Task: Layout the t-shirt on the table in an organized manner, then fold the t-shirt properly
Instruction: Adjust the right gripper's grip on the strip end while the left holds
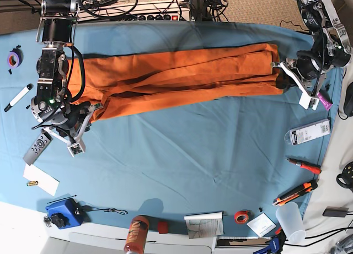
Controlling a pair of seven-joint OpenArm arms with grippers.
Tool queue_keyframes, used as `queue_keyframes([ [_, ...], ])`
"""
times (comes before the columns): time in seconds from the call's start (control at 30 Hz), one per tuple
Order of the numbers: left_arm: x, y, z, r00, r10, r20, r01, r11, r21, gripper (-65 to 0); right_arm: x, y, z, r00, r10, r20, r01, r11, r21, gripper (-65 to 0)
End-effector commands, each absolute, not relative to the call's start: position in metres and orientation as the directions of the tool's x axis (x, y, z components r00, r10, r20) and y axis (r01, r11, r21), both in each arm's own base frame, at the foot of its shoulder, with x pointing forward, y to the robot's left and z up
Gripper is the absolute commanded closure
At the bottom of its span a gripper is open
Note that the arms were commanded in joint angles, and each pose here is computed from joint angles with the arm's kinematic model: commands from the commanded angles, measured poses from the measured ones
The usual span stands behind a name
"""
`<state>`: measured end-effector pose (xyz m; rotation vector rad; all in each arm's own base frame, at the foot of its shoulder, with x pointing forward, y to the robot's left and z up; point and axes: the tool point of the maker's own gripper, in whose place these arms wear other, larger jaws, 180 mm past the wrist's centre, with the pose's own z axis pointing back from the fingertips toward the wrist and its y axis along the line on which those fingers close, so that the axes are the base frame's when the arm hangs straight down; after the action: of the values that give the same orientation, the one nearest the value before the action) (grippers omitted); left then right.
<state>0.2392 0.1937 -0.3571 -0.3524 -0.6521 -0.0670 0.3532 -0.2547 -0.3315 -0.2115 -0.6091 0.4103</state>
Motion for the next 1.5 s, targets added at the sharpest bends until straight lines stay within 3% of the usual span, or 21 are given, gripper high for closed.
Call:
queue_keyframes([
  [0.0, 0.245, 0.195, -0.347, 0.769, 0.041, 0.638, 0.189, 0.939, -0.288, 0.0, 0.363, -0.262, -0.319, 0.728, 0.428, 0.536, -0.282, 0.899, -0.335, -14.7],
  [0.63, 0.246, 0.194, -0.346, 0.767, 0.043, 0.640, 0.190, 0.937, -0.291, 0.0, 0.359, -0.272, -0.358, 0.776, 0.372, 0.509, -0.268, 0.926, -0.267, -14.6],
  [0.67, 0.246, 0.194, -0.346, 0.767, 0.043, 0.640, 0.190, 0.937, -0.291, 0.0, 0.358, -0.272, -0.358, 0.777, 0.371, 0.509, -0.269, 0.926, -0.264, -13.7],
  [0.77, 0.246, 0.194, -0.346, 0.767, 0.043, 0.640, 0.190, 0.937, -0.291, 0.0, 0.356, -0.273, -0.360, 0.787, 0.369, 0.494, -0.268, 0.926, -0.265, 0.0],
  [1.47, 0.246, 0.194, -0.346, 0.766, 0.044, 0.641, 0.190, 0.938, -0.291, 0.0, 0.358, -0.262, -0.323, 0.735, 0.426, 0.527, -0.285, 0.900, -0.330, 0.0],
])
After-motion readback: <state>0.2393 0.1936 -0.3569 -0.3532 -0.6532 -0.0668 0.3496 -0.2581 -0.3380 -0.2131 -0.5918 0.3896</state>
